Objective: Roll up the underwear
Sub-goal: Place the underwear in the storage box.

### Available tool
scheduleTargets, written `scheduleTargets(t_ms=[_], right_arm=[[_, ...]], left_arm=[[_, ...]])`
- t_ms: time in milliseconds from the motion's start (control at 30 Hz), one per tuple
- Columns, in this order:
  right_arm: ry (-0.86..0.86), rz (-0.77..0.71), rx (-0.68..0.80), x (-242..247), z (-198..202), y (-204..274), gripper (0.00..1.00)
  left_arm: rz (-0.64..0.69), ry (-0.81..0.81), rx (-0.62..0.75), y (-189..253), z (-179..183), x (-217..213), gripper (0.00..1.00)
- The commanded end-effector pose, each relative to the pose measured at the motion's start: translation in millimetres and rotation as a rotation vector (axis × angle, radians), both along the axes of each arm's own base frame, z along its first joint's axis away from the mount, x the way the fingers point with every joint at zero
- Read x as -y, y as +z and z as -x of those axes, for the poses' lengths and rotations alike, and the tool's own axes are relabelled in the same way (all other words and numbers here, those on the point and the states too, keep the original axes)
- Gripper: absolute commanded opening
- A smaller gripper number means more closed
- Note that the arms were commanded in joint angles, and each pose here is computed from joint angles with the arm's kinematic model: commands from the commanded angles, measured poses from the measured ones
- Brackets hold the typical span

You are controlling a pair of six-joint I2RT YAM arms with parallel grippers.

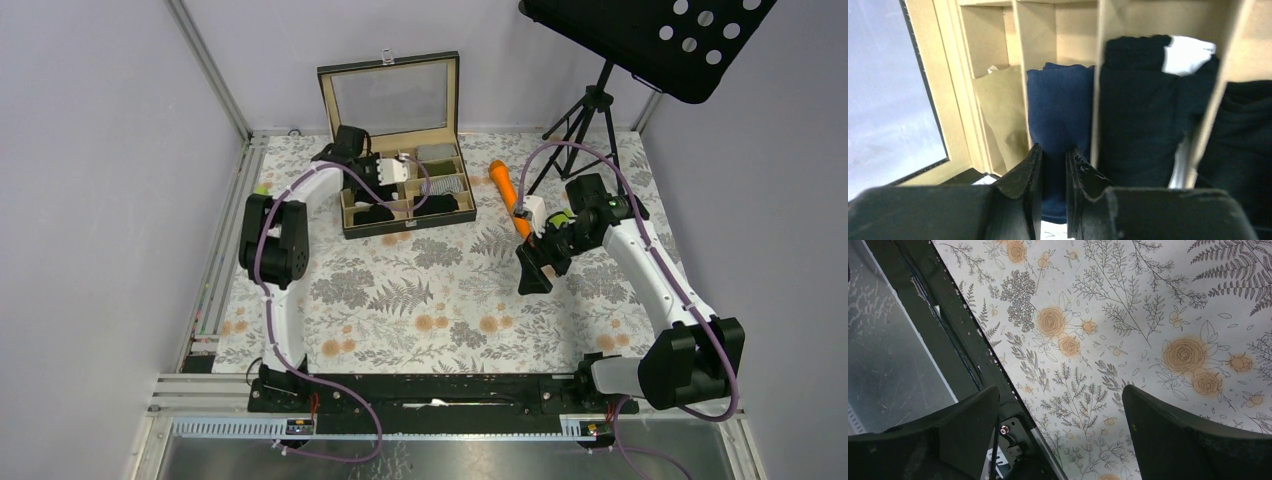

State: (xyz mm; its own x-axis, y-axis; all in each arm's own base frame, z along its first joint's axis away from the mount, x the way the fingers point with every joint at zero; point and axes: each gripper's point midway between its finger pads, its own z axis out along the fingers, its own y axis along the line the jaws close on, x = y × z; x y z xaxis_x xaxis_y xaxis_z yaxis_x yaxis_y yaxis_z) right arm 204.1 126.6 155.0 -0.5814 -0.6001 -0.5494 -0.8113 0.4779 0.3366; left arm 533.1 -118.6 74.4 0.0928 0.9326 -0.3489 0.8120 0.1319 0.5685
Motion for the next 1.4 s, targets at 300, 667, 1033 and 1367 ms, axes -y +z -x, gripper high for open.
scheduleTargets(t_ms=[300, 667, 1033, 1367], right_arm=[[-0.003, 0.011, -0.036, 4.0, 9.7, 0.6, 1.00], [-0.012, -0.005, -0.049, 1.4, 10.4, -0.8, 1.00], [-0.005, 0.020, -0.049, 6.1, 13.8, 1.2, 1.00], [-0.134, 0.083, 0.086, 13.9, -31.3, 7.5, 1.00]], left_arm=[[0.023, -0.047, -0.302, -10.1, -1.1, 4.8, 0.25], [0.006, -0.032, -0.404, -35.1, 34.8, -3.0, 0.17], [0.078, 0.091, -0.269, 3.4, -7.3, -4.9, 0.55], [0.175, 0.122, -0.122, 80.6, -14.2, -4.2, 0.58]])
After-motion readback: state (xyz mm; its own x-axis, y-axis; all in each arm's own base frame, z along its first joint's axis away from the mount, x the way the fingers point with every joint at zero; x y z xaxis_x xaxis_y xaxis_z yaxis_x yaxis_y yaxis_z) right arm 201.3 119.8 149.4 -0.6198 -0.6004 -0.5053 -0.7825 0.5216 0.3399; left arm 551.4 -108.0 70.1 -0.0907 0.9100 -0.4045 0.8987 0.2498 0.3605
